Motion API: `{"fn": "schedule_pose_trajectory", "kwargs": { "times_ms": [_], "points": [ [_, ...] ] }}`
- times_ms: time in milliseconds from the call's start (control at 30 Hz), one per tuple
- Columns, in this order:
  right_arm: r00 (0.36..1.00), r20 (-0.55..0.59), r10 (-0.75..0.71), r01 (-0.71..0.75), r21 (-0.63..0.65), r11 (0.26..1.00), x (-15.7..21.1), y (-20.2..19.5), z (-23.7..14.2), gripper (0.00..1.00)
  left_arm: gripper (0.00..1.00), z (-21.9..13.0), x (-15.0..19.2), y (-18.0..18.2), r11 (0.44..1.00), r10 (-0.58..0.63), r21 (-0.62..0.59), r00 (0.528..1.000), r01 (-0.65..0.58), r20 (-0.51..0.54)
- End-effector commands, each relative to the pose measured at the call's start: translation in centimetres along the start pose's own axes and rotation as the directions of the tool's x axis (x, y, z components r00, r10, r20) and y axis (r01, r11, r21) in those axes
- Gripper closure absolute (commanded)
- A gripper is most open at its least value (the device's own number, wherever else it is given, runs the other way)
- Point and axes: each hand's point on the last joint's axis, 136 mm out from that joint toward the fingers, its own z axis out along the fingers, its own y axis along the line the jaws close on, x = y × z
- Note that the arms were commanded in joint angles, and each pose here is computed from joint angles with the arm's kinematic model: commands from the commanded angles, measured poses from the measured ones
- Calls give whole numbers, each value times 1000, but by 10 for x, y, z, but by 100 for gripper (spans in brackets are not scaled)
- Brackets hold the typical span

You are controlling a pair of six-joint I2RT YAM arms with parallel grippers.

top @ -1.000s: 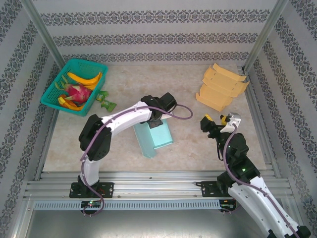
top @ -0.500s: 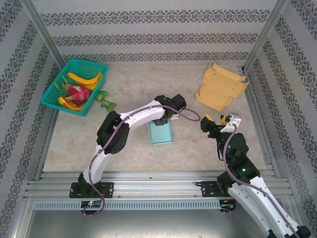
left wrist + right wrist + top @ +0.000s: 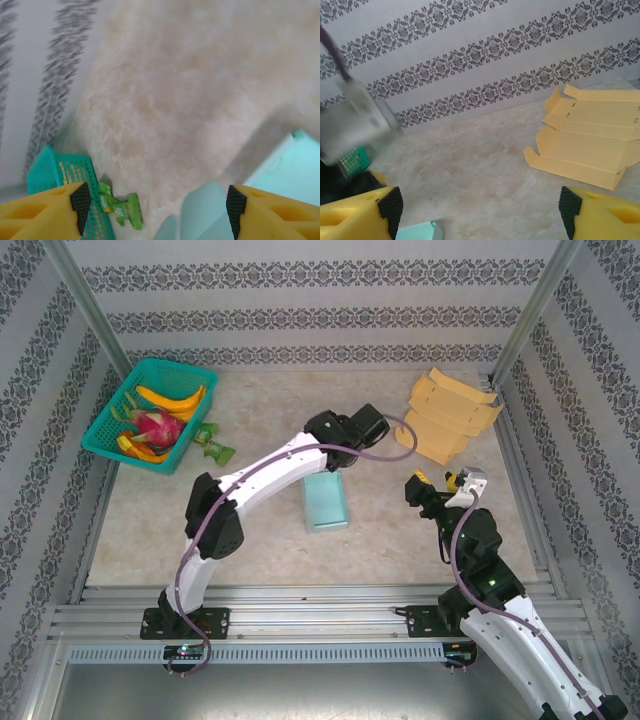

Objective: Fold the paper box

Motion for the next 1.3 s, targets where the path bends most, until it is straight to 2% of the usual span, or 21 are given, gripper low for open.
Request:
{"fn": "schedule_pose_trajectory", "kwargs": {
  "times_ms": [0,133,200,233,300,400,500,667,767,1100,1267],
  "points": [
    [1000,3,3,-3,-23,1000,-7,5,0,17,25,-48,24,50,906,-421,-42,907,421,-2],
    [1000,-23,-8,7,-33,999,-4,9,3,17,25,-64,48,44,798,-598,39,799,601,-67],
    [999,-33,-9,8,-30,1000,0,8,6,17,24,-70,60,30,746,-645,98,752,658,-136],
    [999,-38,-10,9,-29,1000,1,9,7,17,19,-72,65,24,720,-664,117,728,684,-168],
    [999,-50,-13,11,-32,999,2,10,9,17,18,-74,73,12,678,-688,146,692,721,-220],
    [997,-70,-19,16,-49,999,5,14,11,17,18,-72,80,-3,631,-711,175,653,756,-261],
    [995,-98,-31,22,-98,995,10,24,15,15,20,-68,83,-11,612,-721,189,640,768,-267],
    [980,-192,-48,5,-217,976,27,49,25,14,23,-60,78,-32,586,-710,256,640,769,-294],
    [969,-239,-61,8,-216,976,36,51,31,14,27,-51,85,-42,605,-691,240,650,759,-316],
    [970,-237,-57,15,-178,984,37,44,32,14,57,-35,99,-49,666,-628,228,699,710,-342],
    [968,-244,-60,16,-180,983,39,44,33,14,96,-32,97,-38,730,-558,236,758,642,-336]
  ]
}}
